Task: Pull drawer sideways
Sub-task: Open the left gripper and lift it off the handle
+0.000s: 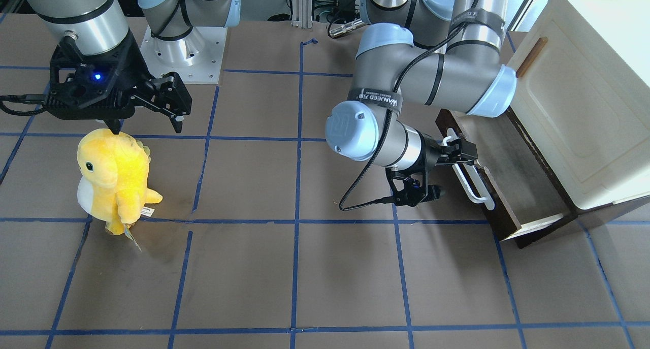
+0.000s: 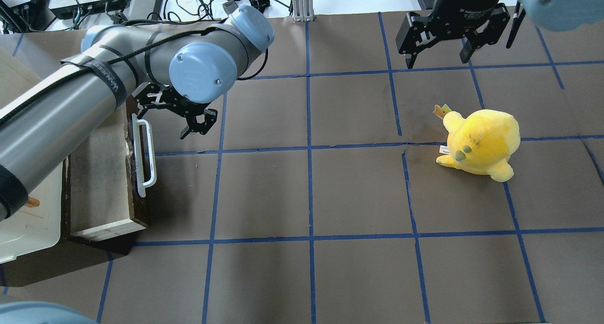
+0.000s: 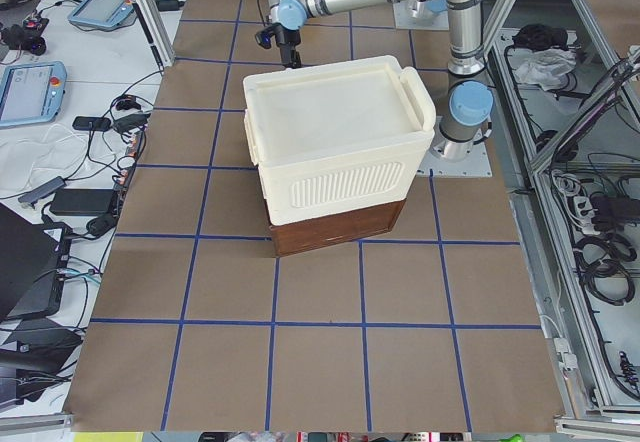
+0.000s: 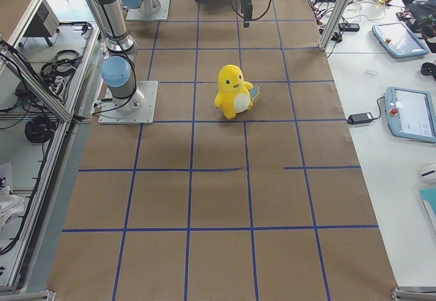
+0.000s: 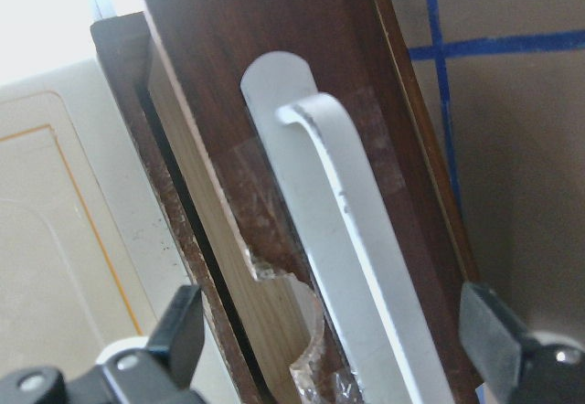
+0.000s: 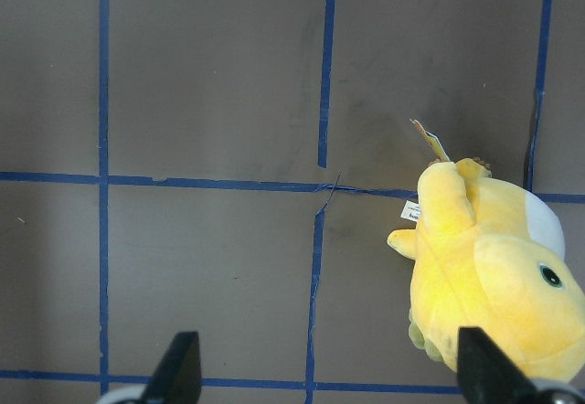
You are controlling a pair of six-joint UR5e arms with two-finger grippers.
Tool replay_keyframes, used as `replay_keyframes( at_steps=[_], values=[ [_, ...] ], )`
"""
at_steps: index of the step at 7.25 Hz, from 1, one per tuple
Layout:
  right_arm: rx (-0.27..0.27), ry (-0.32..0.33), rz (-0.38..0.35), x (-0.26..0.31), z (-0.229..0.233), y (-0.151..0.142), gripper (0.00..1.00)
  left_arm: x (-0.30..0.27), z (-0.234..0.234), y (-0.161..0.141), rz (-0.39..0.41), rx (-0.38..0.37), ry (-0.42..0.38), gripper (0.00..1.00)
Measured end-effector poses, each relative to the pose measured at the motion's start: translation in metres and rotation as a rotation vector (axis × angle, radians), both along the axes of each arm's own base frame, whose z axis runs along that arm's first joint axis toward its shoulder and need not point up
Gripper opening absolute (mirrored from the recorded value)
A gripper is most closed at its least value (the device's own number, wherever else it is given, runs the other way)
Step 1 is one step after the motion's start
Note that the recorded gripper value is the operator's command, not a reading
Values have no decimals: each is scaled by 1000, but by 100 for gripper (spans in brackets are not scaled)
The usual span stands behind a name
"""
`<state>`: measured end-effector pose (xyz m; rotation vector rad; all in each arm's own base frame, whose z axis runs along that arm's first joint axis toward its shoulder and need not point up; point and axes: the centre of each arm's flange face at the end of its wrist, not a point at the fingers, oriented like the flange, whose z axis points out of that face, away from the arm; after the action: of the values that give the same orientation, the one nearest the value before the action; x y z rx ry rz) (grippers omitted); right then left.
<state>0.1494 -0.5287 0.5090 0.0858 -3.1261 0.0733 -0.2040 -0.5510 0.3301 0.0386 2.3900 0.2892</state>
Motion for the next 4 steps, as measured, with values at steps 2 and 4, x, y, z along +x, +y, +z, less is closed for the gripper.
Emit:
replay_keyframes(
  at_steps=[2,4],
  values=[
    [0,0,0,0,0,0,100,-8,72,11,-31,-35,219,94],
    [0,0,0,0,0,0,100,1,144,42,-127,-82,391,94]
  ],
)
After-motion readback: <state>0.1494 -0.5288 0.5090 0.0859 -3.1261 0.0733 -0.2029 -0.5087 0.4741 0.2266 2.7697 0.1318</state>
